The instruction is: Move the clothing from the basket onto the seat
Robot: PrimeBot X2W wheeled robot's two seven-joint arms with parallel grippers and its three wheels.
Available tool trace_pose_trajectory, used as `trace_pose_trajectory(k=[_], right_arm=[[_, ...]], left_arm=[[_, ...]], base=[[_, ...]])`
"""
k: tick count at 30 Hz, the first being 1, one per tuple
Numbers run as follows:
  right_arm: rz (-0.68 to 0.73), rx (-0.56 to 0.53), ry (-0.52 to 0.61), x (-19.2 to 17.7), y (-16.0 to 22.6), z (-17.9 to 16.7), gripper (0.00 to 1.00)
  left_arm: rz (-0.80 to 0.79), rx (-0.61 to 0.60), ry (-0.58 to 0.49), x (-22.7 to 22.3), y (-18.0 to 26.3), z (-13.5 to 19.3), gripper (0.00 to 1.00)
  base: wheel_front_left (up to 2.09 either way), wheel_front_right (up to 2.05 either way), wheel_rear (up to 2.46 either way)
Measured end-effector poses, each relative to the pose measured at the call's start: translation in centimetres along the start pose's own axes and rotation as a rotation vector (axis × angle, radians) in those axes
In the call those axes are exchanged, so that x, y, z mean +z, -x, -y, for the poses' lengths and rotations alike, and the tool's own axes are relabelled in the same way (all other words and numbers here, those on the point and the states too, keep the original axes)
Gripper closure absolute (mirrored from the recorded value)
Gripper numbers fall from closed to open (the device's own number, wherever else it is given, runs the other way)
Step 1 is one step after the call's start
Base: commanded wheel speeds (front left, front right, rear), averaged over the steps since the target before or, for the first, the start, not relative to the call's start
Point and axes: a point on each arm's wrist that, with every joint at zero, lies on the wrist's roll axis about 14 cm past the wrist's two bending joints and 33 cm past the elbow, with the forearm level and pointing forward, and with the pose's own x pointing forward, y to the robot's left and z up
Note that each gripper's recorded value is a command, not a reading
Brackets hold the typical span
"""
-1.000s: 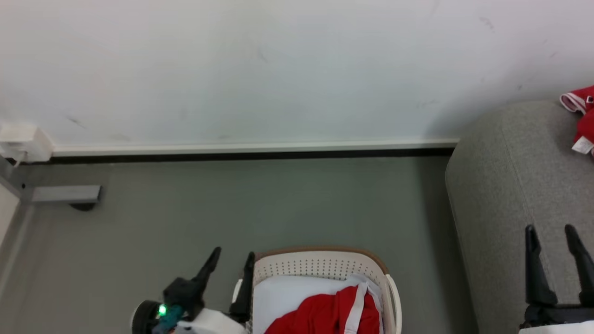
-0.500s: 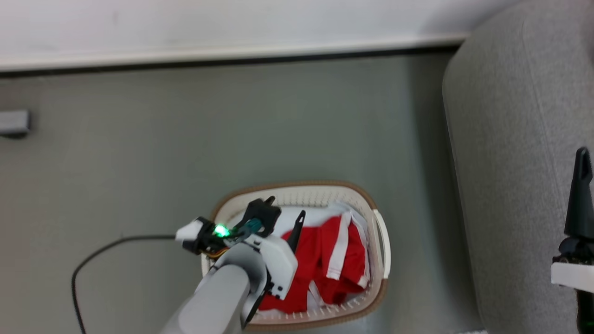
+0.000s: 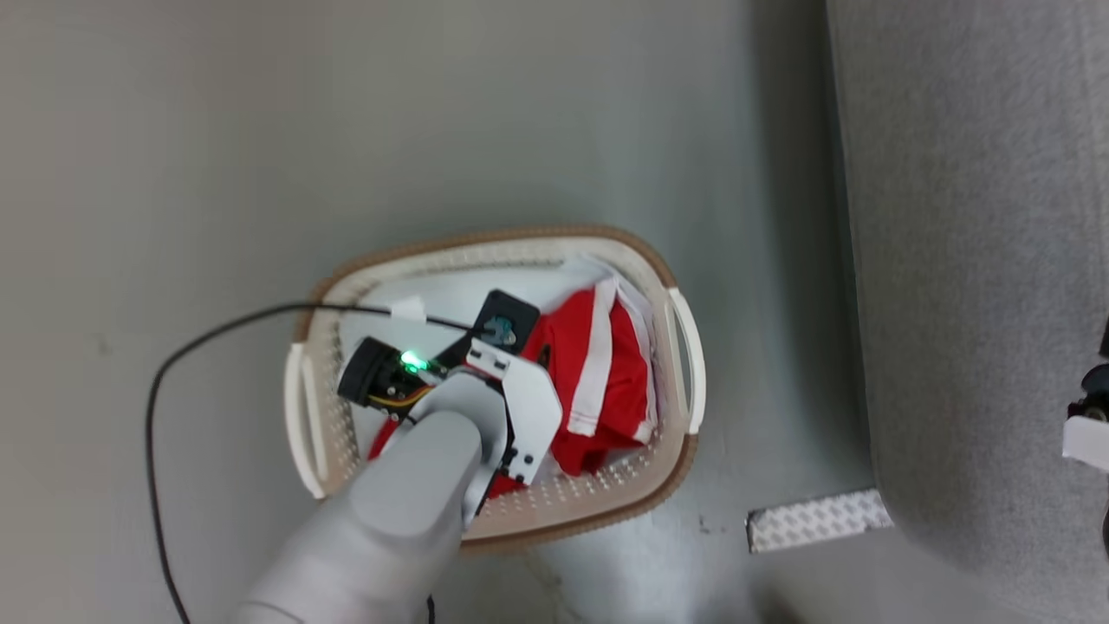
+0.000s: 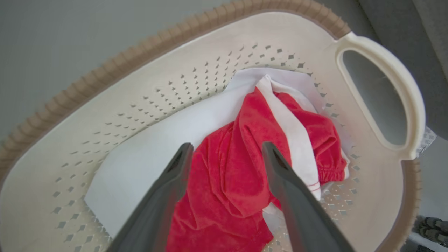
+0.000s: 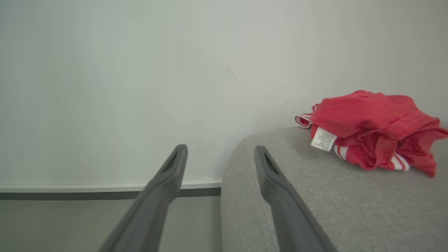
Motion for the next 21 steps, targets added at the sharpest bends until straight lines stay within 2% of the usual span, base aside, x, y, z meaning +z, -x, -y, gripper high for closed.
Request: trace_pose_trajectory(k=[4,7,14,21], right_arm=[[-0.019,-0.008,0.014,-1.4,-0.7,0.5,0.00],[-0.042,-0.016,0.025,-2.6,-0.9,0.9,0.00],[-0.086,-0.035,0.035,-4.6,-0.8,1.5,0.00],[-0.117,-0.035,0.038,-6.2,-0.9,1.4,0.00]], left_arm=[[-0.064,-0.035,0.026,-2.1,-2.1,0.7,0.00],[-0.094,-0.070,0.093,-3.4,-3.2,1.6,0.00],[-0.079,-0.139,0.238,-3.2,-4.9,3.1,0.00],[-0.110,-0.144,0.223,-4.3,-6.5,3.1,0.00]], base=[[0.00,0.00,0.00],[0.00,0.00,0.00],[0.00,0.00,0.00],[0.00,0.00,0.00]])
